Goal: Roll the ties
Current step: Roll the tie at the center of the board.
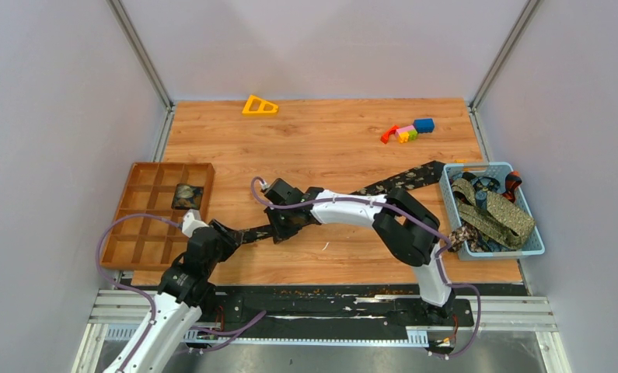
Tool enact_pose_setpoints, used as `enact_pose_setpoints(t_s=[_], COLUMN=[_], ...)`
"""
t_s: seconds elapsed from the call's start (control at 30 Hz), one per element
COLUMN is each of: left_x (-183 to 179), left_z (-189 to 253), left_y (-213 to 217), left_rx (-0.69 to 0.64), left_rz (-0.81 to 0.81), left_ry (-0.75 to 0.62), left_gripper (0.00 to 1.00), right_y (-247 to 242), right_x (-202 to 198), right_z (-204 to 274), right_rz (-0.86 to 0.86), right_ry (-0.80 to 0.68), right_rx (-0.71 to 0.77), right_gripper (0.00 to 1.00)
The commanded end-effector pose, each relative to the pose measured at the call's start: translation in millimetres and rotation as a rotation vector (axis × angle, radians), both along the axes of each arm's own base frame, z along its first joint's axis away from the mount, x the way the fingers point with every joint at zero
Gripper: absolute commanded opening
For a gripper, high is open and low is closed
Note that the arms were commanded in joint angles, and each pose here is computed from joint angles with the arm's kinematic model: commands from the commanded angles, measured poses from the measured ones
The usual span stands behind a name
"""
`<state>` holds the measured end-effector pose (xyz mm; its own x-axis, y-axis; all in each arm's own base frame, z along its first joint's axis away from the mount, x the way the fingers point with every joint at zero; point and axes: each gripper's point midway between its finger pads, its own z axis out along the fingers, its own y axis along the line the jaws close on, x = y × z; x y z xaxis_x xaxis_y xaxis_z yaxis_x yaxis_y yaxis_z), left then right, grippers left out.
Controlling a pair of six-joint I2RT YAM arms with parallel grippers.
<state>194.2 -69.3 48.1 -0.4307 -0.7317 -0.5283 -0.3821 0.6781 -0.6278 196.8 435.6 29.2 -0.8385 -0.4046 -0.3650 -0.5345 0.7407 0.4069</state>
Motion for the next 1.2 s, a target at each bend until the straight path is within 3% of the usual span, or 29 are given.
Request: enact_pose_setpoints(t_s=[0.0, 0.43, 0.73, 1.17], left_x=[-5, 1, 3, -1], left_z=[-18, -25, -25, -25], left_y=[12, 5, -2, -2], left_rx=[0.039, 0.032, 0.029, 0.034], left_rz=[0.053, 0.027, -0.020, -0.042], left_ry=[0.049, 0.052, 0.033, 0.023], left_gripper=[0.51, 0.32, 0.00, 0.00], right_y=[15, 34, 45, 54], right_x=[4, 18, 26, 39], right_z=[47, 62, 61, 24], right_rz=[0.007, 0.032, 0.032, -0.010], right_ry=[-0.067, -0.104, -0.093, -0.053], right_rx=[0.113, 0.140, 0.151, 0.113], right_gripper=[0.04, 0.04, 0.03, 0.01])
